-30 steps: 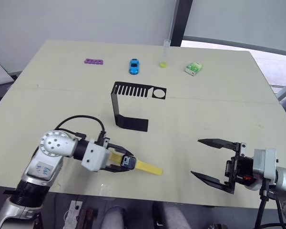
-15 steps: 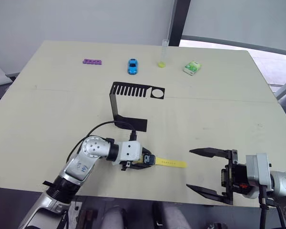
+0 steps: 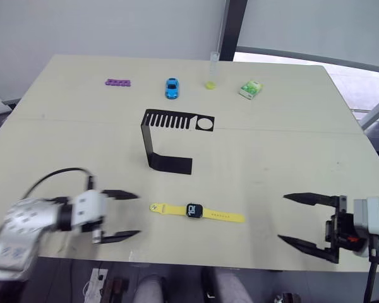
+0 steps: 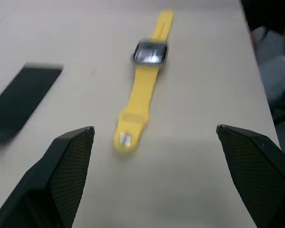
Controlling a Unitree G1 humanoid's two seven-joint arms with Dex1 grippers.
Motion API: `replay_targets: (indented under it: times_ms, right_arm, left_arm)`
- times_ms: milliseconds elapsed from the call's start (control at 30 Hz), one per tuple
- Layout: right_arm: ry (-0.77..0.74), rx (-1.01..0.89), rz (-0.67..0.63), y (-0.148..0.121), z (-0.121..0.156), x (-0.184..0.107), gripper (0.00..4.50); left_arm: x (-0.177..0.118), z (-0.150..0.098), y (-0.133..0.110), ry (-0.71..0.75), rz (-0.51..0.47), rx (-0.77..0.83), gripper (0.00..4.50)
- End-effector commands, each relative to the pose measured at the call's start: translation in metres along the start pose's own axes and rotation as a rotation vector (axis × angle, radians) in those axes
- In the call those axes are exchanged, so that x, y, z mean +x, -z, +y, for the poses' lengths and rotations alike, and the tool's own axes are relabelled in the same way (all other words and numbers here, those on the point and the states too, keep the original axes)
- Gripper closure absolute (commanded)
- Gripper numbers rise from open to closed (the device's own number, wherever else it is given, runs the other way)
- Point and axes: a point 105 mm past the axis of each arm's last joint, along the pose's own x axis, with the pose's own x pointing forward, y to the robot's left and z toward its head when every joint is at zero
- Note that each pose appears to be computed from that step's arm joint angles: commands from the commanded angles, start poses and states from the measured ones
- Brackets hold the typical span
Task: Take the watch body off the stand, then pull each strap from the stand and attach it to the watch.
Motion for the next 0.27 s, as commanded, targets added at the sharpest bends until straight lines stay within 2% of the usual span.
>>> replay_targets:
  times_ms: [33,167,267]
  right_arm:
    - [0.023,-0.089,0.048,0.005,-0.014,-0.016,0.00]
    - [0.066,-0.107,0.054,0.012,-0.030,-0.019,0.00]
    - [0.072,-0.122,0.049,0.014,-0.038,-0.014,0.00]
  left_arm:
    - [-0.032,0.018,0.008,-0.230,0.046,0.012,0.07]
    - [-0.061,0.032,0.019,-0.409,0.113,0.061,0.07]
    - [-0.062,0.032,0.018,-0.443,0.113,0.077,0.07]
